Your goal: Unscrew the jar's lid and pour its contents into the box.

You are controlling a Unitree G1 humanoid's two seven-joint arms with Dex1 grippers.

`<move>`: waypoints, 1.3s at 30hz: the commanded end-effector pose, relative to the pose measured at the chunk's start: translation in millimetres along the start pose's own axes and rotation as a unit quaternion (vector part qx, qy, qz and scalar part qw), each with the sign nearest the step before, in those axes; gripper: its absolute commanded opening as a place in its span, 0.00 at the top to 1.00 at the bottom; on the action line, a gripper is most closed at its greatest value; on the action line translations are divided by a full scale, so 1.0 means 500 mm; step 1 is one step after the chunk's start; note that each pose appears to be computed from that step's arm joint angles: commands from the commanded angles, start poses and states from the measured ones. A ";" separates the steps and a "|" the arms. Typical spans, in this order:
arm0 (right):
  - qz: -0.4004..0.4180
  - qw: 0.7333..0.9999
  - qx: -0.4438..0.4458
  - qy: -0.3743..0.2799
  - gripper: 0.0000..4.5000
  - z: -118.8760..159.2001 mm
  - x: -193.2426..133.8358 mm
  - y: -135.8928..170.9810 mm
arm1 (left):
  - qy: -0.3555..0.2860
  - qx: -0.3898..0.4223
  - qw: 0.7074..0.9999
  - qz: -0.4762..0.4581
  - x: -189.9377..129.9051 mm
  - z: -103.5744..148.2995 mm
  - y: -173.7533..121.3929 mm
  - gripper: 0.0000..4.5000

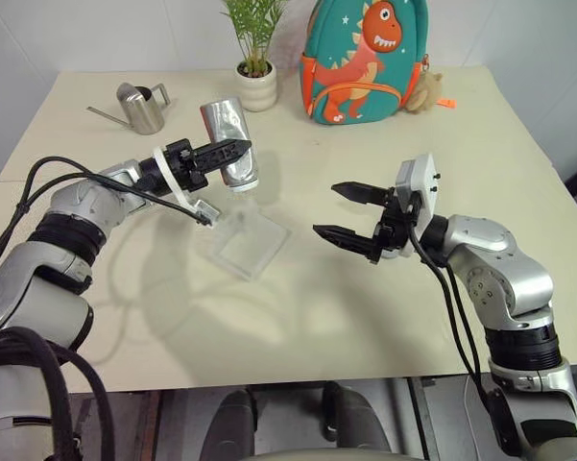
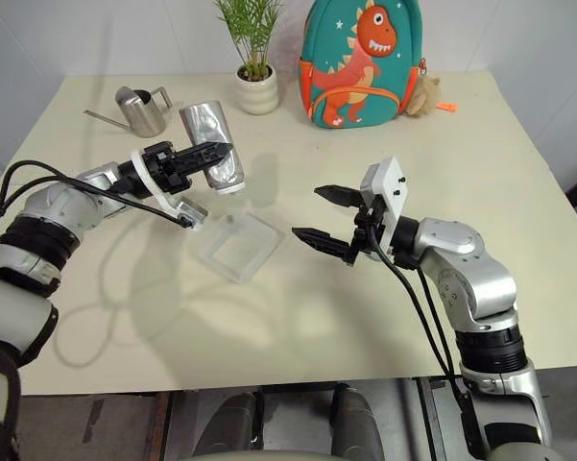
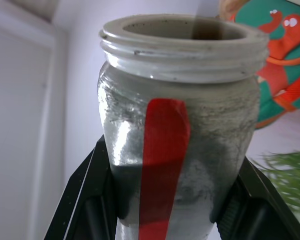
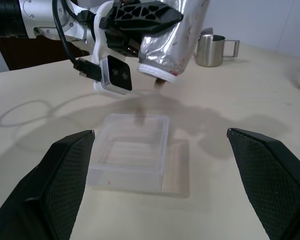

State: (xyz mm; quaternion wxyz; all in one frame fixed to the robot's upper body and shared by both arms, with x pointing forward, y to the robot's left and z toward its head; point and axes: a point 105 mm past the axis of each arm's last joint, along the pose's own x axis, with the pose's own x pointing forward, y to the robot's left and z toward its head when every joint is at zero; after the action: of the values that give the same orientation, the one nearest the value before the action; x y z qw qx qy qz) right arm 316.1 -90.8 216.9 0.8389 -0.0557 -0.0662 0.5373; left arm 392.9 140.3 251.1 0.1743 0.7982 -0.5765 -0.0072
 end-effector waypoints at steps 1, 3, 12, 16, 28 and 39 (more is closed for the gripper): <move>0.000 1.000 -0.013 -0.025 0.01 0.023 0.001 0.009 | -0.002 0.052 0.997 0.055 0.019 -0.026 0.030 0.57; -0.002 1.000 -0.011 -0.028 0.01 0.023 0.002 0.009 | 0.002 0.069 0.995 0.073 0.022 -0.030 0.038 0.57; -0.002 1.000 -0.006 -0.029 0.01 0.020 0.002 0.009 | 0.043 -0.095 0.994 0.045 0.010 -0.037 0.033 0.57; 0.002 1.000 -0.004 -0.020 0.01 0.014 -0.003 0.008 | 0.140 -0.319 0.937 -0.029 -0.030 -0.064 0.002 0.57; 0.041 0.999 -0.027 0.011 0.01 0.001 -0.003 0.003 | 0.437 -0.804 0.401 -0.035 -0.250 -0.022 -0.116 0.57; 0.082 0.994 -0.062 0.035 0.01 -0.014 0.020 0.011 | 0.590 -0.764 0.257 0.043 -0.454 0.006 -0.138 0.57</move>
State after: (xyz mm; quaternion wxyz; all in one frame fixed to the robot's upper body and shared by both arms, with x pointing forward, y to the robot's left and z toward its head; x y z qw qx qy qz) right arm 319.2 -85.0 197.0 0.7980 -0.1184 -0.0368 0.5897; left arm 386.4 351.2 178.7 0.9980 0.0345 -0.0522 -0.0002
